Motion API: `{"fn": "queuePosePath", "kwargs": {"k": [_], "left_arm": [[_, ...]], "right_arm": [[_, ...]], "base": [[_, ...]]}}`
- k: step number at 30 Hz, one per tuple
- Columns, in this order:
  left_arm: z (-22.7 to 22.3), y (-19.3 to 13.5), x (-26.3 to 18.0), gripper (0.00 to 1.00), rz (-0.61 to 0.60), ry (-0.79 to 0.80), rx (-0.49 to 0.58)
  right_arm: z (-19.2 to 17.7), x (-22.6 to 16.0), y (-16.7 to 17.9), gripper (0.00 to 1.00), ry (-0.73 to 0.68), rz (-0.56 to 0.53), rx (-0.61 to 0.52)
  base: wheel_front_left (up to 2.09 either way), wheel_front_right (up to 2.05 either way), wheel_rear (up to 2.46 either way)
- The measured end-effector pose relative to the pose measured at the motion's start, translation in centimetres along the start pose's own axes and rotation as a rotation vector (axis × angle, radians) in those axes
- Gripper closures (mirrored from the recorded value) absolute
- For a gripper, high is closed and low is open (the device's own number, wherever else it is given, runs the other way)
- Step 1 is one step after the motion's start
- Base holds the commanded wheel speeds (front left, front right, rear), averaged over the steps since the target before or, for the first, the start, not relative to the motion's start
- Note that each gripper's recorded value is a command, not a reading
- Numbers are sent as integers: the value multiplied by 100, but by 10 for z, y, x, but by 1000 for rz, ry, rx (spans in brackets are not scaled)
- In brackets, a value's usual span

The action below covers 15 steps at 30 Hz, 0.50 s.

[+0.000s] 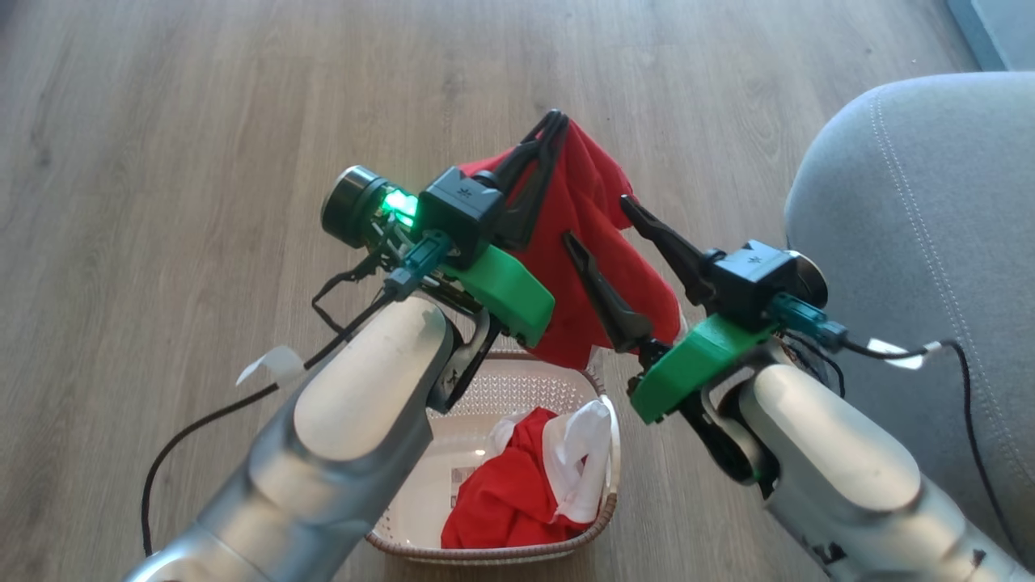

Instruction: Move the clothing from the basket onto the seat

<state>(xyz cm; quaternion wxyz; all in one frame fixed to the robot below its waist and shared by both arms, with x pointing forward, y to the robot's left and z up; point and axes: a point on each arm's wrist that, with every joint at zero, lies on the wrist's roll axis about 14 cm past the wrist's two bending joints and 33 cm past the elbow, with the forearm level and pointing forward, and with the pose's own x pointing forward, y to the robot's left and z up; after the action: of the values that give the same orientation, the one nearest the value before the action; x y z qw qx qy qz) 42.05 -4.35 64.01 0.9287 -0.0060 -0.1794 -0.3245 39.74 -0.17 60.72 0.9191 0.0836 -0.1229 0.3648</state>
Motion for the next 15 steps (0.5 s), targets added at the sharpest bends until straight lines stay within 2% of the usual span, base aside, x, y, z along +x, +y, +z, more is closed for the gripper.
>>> {"fn": "queuePosePath", "kwargs": {"k": [15], "left_arm": [[-3,-6,-16,100,-9,28,-3]], "right_arm": [[-56,26,25,0,182,77,8]], "base": [[0,0,0]]}}
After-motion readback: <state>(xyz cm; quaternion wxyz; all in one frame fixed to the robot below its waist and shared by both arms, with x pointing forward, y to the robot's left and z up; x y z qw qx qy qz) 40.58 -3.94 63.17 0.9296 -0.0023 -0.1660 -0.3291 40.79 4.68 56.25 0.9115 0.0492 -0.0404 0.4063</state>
